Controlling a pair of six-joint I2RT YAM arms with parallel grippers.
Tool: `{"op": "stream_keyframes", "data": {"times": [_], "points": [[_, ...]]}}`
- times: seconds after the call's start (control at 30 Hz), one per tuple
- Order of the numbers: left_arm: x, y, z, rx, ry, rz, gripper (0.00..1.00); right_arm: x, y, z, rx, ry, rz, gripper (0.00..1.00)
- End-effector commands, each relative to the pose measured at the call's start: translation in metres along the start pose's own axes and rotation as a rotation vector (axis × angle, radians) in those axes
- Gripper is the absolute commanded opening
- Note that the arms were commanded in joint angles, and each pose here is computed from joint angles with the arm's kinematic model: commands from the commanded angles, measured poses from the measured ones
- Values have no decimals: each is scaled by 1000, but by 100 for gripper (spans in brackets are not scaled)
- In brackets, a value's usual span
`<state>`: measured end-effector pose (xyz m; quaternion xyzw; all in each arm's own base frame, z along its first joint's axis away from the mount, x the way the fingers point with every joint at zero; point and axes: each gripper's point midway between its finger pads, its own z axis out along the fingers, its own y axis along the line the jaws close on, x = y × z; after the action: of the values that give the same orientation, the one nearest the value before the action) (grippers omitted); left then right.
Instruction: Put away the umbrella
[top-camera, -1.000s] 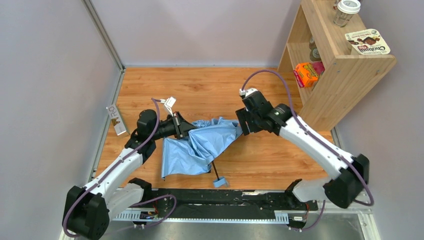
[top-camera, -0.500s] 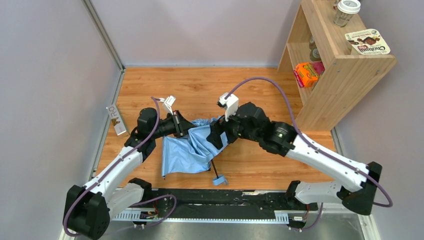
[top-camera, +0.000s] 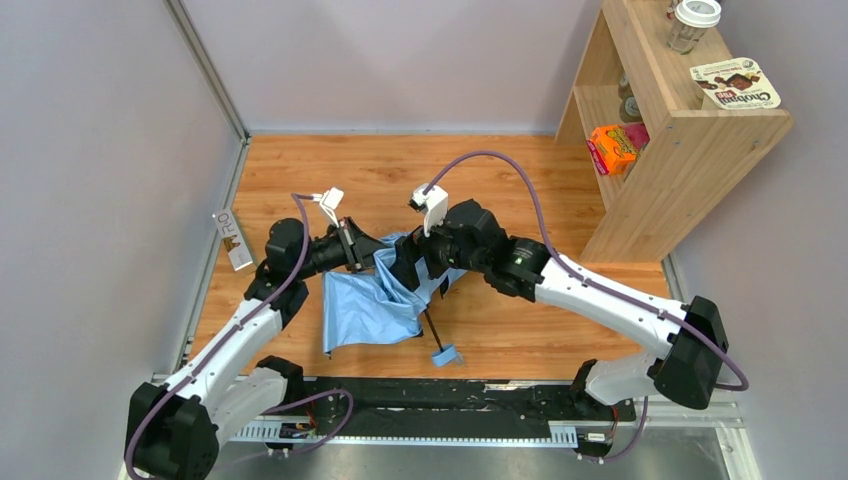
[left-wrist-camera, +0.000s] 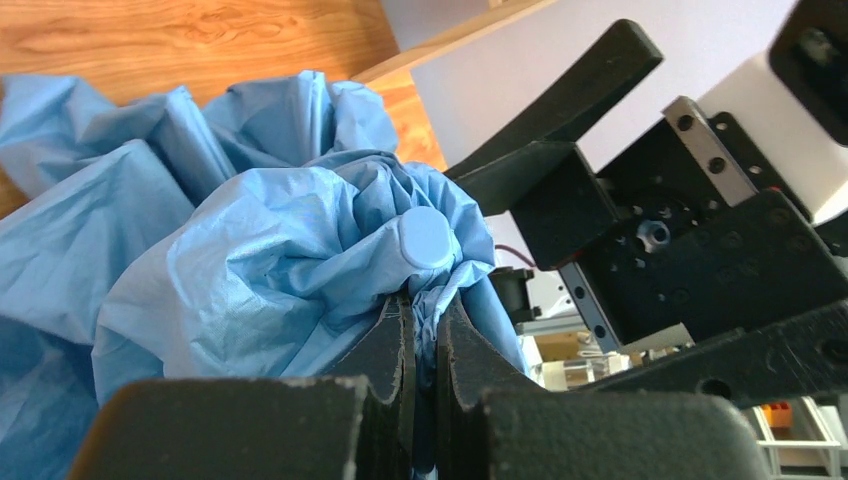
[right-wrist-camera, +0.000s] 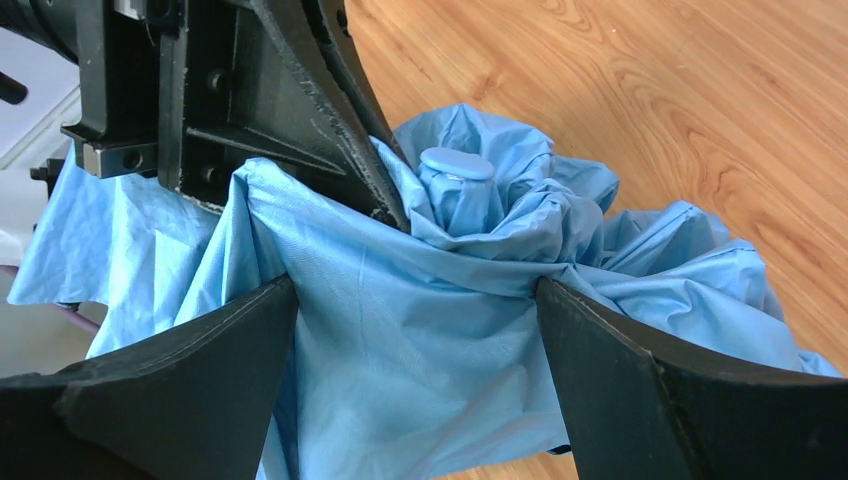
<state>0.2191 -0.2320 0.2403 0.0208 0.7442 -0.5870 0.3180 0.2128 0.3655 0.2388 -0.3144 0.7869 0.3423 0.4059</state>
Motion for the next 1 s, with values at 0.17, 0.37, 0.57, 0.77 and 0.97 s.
{"op": "stream_keyframes", "data": {"times": [0.17, 0.37, 0.57, 0.77, 0.97], "points": [[-16, -94, -22, 387, -71, 169, 0, -3, 10, 19, -94, -36, 24, 99], [-16, -105, -29, 391, -78, 242, 0, 4, -16, 5, 40, -13, -12, 100], [-15, -95, -27, 314, -54, 287, 0, 17, -41, -2, 158, 20, -66, 100], [-13, -102, -28, 351, -26, 297, 0, 17, -56, -3, 244, 34, -88, 100], [-12, -96, -27, 334, -31, 304, 0, 22, -53, -15, 235, 52, -74, 100]]}}
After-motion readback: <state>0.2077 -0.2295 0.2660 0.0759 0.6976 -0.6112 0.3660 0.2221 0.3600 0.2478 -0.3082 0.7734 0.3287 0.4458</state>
